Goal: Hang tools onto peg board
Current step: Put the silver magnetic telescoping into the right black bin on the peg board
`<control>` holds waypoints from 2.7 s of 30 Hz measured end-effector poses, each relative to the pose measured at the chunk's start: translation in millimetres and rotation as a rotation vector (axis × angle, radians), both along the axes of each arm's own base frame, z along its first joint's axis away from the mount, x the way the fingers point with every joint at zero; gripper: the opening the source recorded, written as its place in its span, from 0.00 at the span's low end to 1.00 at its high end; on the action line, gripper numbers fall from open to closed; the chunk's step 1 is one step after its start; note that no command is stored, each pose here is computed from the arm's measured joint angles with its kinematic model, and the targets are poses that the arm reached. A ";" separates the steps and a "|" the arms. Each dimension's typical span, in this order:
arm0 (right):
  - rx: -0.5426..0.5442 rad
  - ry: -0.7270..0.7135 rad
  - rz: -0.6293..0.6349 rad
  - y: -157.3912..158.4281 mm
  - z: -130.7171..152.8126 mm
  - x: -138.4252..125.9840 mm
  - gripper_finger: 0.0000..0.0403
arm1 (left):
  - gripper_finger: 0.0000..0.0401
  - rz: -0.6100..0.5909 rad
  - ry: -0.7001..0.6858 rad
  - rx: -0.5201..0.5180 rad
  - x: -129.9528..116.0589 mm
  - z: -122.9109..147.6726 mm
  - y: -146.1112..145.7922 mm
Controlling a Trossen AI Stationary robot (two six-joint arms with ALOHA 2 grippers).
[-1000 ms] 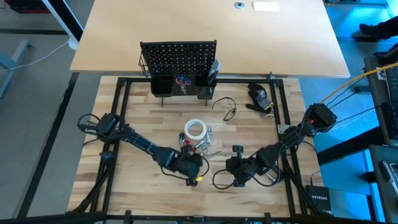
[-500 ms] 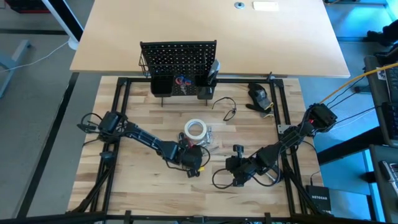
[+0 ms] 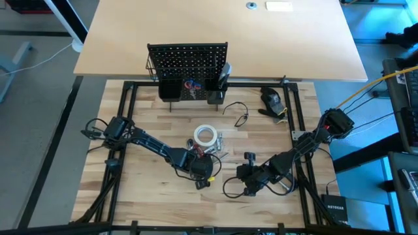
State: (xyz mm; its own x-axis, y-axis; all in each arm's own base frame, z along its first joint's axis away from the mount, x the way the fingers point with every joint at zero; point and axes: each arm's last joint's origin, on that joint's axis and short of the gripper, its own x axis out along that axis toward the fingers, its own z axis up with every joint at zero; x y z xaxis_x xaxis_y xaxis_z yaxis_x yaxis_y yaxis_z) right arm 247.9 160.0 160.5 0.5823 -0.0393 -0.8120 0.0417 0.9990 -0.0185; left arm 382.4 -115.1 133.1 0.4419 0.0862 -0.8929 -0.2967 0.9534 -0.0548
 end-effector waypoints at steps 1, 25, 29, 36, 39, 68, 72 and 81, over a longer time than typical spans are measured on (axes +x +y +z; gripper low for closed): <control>0.000 0.000 0.000 0.0 0.0 0.0 0.17 | 0.26 -0.002 0.000 0.001 0.3 -0.9 -0.1; 0.002 -0.003 0.001 0.2 0.4 0.2 0.17 | 0.01 -0.029 -0.026 0.188 -5.8 -2.4 -11.6; 0.045 0.016 0.026 0.5 5.3 -2.0 0.17 | 0.01 -0.022 -0.052 0.250 -10.7 7.4 -17.5; 0.089 -0.032 0.060 6.9 33.3 -7.4 0.17 | 0.00 -0.074 -0.123 0.316 -16.0 31.2 -36.2; 0.089 -0.084 0.082 13.0 47.6 -16.9 0.17 | 0.00 -0.094 -0.166 0.349 -19.0 43.5 -43.1; 0.286 -0.357 -0.038 7.5 98.9 -27.5 0.19 | 0.00 -0.678 -0.089 1.106 -64.3 83.0 -97.6; 0.390 -0.294 -0.039 -2.0 91.8 -9.9 0.30 | 0.00 -0.683 -0.087 1.114 -64.4 83.3 -98.1; 0.553 -0.298 -0.130 -27.1 72.7 35.8 0.50 | 0.00 -0.687 -0.086 1.119 -64.6 83.5 -98.5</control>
